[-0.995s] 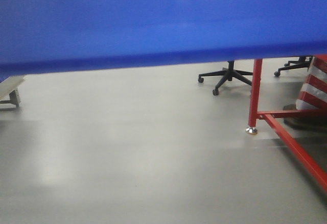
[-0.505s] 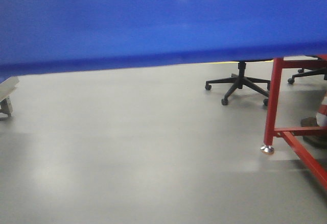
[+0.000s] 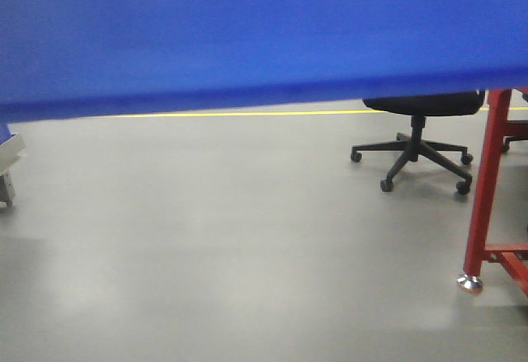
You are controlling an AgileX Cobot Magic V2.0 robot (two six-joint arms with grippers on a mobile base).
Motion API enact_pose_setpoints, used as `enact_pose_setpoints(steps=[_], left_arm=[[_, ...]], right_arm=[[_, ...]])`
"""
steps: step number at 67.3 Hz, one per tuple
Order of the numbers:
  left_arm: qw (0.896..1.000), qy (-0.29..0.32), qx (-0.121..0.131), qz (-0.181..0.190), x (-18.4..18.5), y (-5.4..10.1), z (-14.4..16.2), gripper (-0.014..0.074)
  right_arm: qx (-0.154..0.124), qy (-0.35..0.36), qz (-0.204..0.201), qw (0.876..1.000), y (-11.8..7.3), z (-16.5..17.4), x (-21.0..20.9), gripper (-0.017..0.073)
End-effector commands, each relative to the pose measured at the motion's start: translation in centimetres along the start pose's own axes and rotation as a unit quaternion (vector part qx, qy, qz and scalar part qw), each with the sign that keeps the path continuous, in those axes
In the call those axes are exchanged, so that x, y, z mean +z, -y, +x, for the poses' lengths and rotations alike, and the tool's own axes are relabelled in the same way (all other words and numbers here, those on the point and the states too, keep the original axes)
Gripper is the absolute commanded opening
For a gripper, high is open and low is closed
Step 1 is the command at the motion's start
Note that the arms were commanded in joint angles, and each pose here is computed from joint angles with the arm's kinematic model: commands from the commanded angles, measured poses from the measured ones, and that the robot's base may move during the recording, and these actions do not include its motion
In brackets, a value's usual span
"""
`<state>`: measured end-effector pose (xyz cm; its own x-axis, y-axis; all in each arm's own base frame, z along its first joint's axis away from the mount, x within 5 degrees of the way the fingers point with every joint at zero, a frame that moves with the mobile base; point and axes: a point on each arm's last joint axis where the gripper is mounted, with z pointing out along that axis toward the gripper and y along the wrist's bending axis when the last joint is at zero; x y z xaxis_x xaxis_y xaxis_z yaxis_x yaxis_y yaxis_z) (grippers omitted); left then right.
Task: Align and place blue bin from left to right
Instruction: 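Carry the blue bin in both grippers across the floor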
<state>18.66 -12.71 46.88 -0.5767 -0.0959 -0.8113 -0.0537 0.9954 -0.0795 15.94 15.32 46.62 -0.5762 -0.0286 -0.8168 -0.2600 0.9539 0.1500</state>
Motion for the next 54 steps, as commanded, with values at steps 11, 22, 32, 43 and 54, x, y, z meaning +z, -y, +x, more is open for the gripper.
enact_pose_setpoints(steps=[11, 22, 32, 43, 54], left_arm=[[0.999, 0.038, -0.003, 0.031, -0.66, 0.25, -0.79, -0.0111], [0.999, 0.039, -0.002, 0.030, -0.67, 0.24, -0.81, -0.0111], [0.999, 0.040, -0.002, 0.029, -0.67, 0.23, -0.82, -0.0111], [0.999, 0.040, -0.002, 0.029, -0.67, 0.23, -0.82, -0.0111], [0.999, 0.041, -0.001, 0.028, -0.67, 0.20, -0.85, -0.0111]], right_arm=[[-0.005, 0.055, -0.034, 0.998, -0.30, -1.06, -0.82, -0.0079], [-0.005, 0.055, -0.034, 0.998, -0.30, -1.06, -0.82, -0.0079], [-0.005, 0.055, -0.034, 0.998, -0.30, -1.06, -0.82, -0.0079], [-0.005, 0.055, -0.034, 0.998, -0.30, -1.06, -0.82, -0.0079], [-0.005, 0.055, -0.034, 0.998, -0.30, -1.06, -0.82, -0.0079]])
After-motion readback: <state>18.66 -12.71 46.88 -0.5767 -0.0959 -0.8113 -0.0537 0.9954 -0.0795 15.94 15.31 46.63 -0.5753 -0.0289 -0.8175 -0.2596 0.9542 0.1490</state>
